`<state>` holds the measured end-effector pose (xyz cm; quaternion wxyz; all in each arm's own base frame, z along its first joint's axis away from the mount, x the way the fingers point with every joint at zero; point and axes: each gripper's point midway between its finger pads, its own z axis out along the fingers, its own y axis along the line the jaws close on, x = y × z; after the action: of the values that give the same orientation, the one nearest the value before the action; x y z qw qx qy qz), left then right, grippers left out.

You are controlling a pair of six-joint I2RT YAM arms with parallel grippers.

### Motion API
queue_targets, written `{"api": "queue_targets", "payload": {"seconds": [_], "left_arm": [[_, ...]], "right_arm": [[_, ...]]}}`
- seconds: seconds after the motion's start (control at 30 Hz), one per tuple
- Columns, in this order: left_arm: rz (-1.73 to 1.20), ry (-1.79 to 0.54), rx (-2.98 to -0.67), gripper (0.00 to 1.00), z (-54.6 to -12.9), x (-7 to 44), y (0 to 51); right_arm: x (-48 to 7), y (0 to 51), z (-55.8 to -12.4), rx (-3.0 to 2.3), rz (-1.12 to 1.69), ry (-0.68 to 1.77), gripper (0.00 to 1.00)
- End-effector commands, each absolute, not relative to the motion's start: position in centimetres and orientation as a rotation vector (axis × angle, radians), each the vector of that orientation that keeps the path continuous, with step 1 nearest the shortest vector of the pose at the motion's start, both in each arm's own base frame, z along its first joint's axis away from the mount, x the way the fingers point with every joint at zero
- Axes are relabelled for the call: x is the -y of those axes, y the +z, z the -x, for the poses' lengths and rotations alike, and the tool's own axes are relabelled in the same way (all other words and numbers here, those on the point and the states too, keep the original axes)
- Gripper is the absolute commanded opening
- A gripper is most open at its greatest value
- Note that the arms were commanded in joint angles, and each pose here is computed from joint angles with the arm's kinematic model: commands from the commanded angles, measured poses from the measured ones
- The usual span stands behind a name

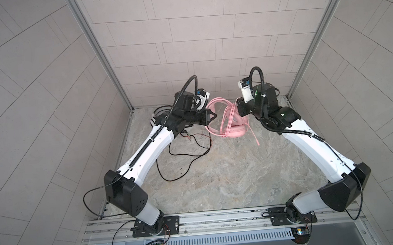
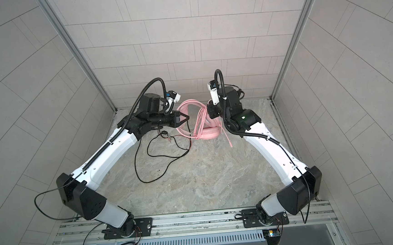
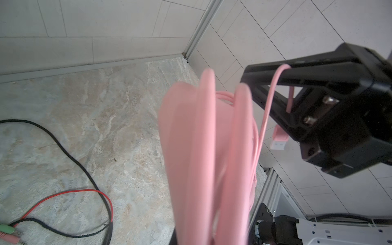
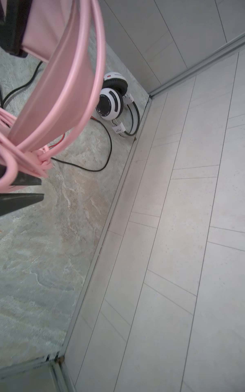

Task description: Wrap the headphones

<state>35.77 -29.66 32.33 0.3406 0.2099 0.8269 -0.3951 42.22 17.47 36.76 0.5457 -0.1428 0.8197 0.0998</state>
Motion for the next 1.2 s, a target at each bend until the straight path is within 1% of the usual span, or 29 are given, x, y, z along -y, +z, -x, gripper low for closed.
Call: {"api": "queue_targets", "payload": {"seconds": [0.0, 0.17, 0.3, 0.57, 0.8, 1.17], "left_arm": [[-0.677, -1.165, -2.108, 0.0, -33.2, 31.0, 34.0], [-0.726, -1.206, -2.105, 0.0, -32.4, 31.3, 34.3], [-0.729, -1.254, -2.089, 0.0, -32.1, 31.6, 34.6], [-0.731, -1.363, -2.038, 0.0, -31.9, 32.5, 35.9], [-0.757, -1.412, -2.009, 0.0, -31.3, 32.7, 36.7], [-0.685, -1.467, -1.909, 0.0, -32.3, 32.1, 39.1]], "right_arm": [[-17.0, 39.1, -44.3, -1.867, 0.358, 0.33, 0.11], [-16.0, 36.4, -45.7, -1.936, 0.379, 0.477, 0.15], [-16.2, 35.3, -45.7, -1.95, 0.41, 0.628, 0.15], [-17.6, 32.7, -44.7, -1.989, 0.488, 0.779, 0.17], [-18.3, 30.4, -44.4, -2.042, 0.523, 0.918, 0.24], [-18.9, 27.8, -42.4, -2.089, 0.56, 1.027, 0.24]]}}
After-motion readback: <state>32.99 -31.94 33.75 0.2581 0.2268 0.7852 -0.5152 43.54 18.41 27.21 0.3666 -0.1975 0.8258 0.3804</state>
